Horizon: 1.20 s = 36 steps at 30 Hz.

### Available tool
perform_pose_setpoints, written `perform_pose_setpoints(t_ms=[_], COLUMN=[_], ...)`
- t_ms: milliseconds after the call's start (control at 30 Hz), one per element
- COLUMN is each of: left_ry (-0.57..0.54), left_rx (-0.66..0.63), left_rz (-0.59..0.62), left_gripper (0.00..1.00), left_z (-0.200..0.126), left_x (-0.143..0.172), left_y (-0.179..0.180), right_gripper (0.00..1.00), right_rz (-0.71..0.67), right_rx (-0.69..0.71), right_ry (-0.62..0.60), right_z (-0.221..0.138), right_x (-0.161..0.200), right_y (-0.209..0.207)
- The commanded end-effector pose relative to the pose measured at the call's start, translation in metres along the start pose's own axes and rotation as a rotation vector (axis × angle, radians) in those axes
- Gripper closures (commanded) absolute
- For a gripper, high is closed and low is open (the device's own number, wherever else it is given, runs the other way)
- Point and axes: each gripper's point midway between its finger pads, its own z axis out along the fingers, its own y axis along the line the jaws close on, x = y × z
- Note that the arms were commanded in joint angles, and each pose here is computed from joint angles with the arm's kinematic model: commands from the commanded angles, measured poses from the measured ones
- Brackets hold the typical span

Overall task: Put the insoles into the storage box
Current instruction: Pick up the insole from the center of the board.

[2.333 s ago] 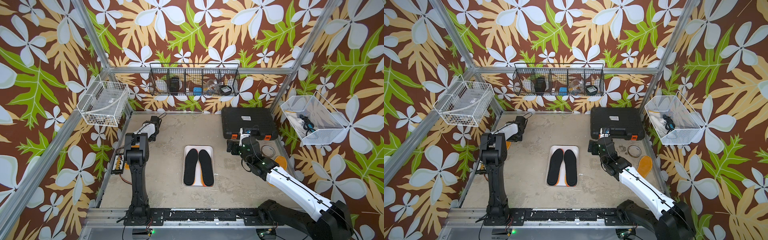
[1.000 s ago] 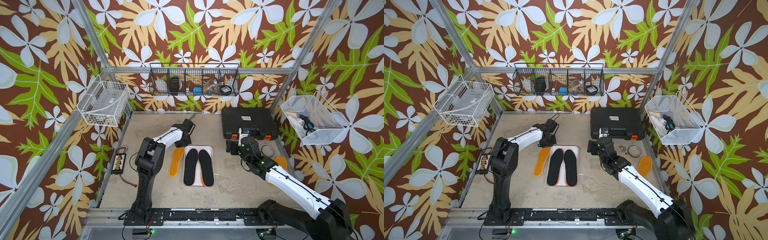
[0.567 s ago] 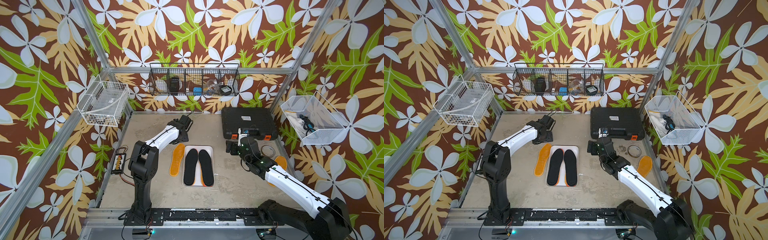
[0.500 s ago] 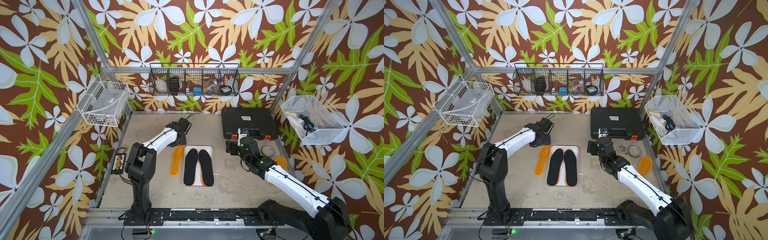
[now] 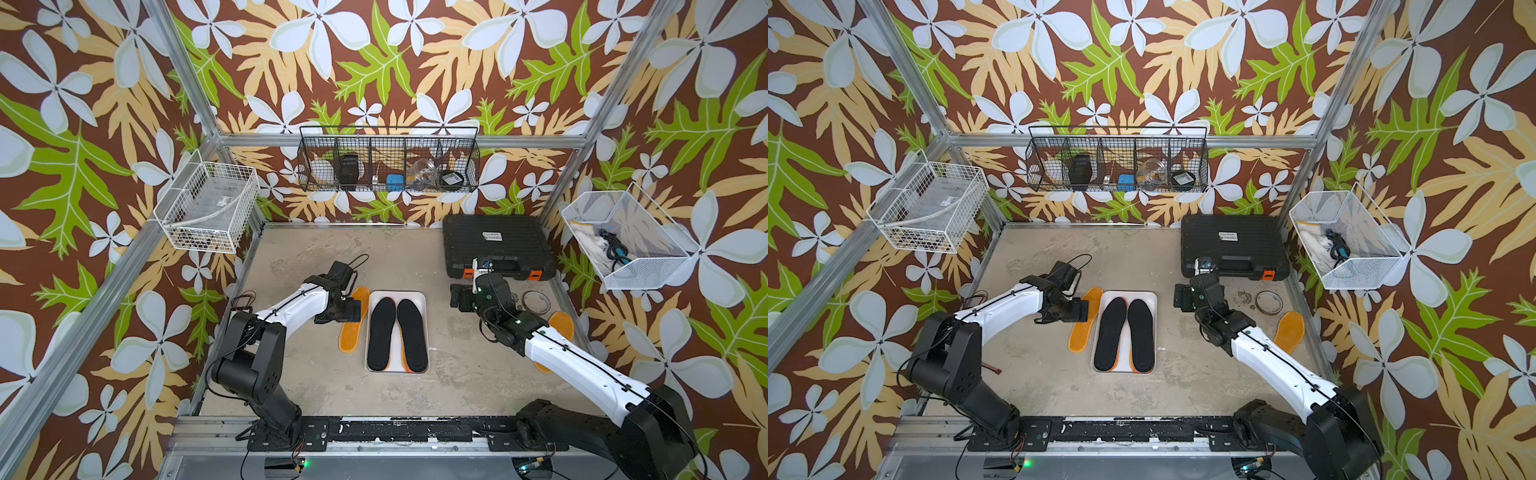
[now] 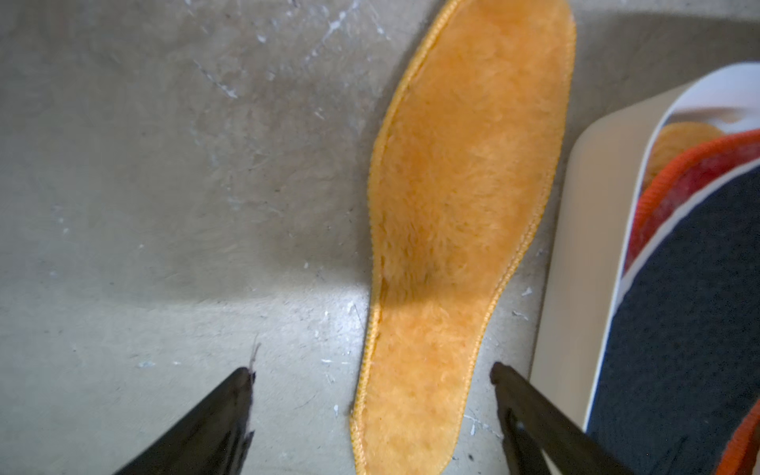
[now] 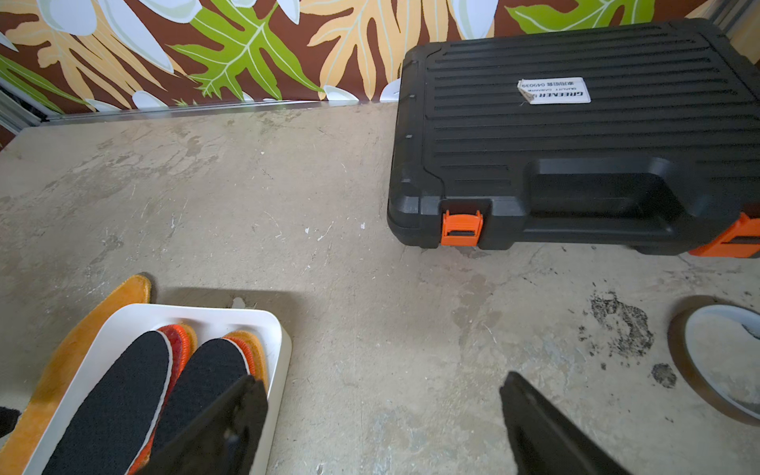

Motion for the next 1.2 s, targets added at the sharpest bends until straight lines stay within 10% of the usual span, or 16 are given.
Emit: perform_pose_setpoints(t_ms=[0, 500, 1167], left_ry=[0.022, 0.004, 0.006], left_rx=[0.024, -0.065, -0.089], left_rz=[0.05, 0.093, 0.033], left_gripper=[0.04, 0.01, 0.18], left_z=[0.007, 0.023, 0.051], left_x=[0.004, -0.001, -0.001], left_y=[-0.003, -0.019, -0.023], right_gripper=[0.07, 0.08, 0.08], right_rz=[-0.002, -0.196, -0.205], right_rx=[0.014, -0.484, -0.505], right_ry=[-0.023, -0.016, -0.036], right_z=[-0.002, -0.027, -0.031], right_x=[-0.007, 0.009, 0.008], right_y=[-0.002, 0.103, 0.11])
